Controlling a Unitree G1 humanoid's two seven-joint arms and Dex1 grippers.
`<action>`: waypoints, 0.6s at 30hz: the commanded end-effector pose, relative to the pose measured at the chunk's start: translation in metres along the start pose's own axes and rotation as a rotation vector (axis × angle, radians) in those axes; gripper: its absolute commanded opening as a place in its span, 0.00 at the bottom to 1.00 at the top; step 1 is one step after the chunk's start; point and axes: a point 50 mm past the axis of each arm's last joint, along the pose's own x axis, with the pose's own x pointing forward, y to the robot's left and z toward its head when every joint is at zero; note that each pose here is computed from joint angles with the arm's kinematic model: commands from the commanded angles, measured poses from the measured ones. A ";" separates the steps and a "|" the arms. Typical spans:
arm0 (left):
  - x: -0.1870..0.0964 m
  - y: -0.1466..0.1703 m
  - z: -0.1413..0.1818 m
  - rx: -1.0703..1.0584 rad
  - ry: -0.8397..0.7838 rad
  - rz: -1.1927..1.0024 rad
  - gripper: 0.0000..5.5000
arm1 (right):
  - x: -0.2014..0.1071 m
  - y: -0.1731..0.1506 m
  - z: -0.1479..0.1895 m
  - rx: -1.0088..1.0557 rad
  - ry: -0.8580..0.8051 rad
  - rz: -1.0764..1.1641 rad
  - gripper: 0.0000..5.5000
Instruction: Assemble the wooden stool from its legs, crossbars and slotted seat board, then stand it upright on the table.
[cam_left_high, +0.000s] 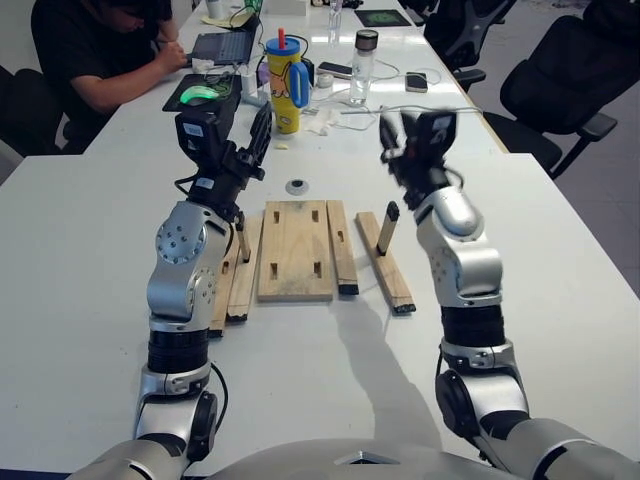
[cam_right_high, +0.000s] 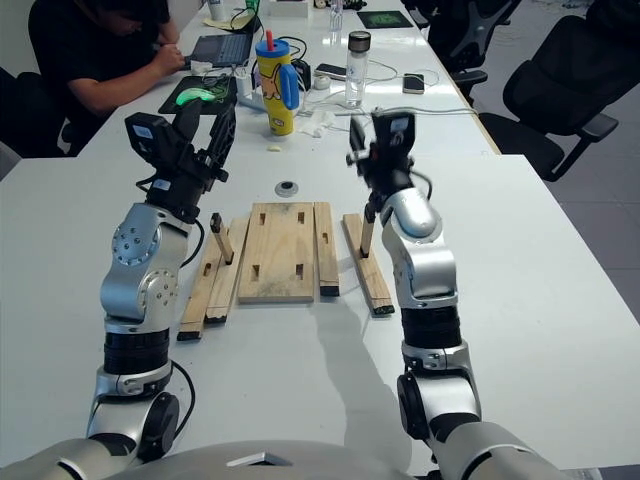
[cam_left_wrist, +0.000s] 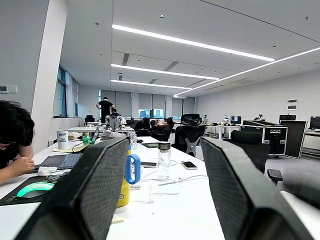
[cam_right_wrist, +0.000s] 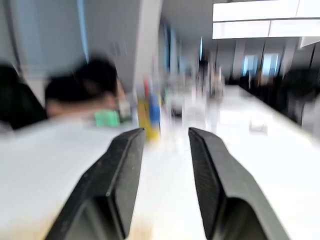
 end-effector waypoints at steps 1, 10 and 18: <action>-0.001 -0.007 0.006 -0.008 -0.019 0.000 0.48 | -0.019 -0.011 -0.063 -0.008 0.266 -0.025 0.29; -0.063 0.005 0.026 0.298 -0.029 0.129 0.48 | -0.025 -0.007 0.056 -0.151 -0.370 -0.031 0.29; -0.086 0.000 -0.037 0.216 0.372 0.118 0.48 | -0.045 -0.010 0.067 -0.180 -0.402 -0.069 0.29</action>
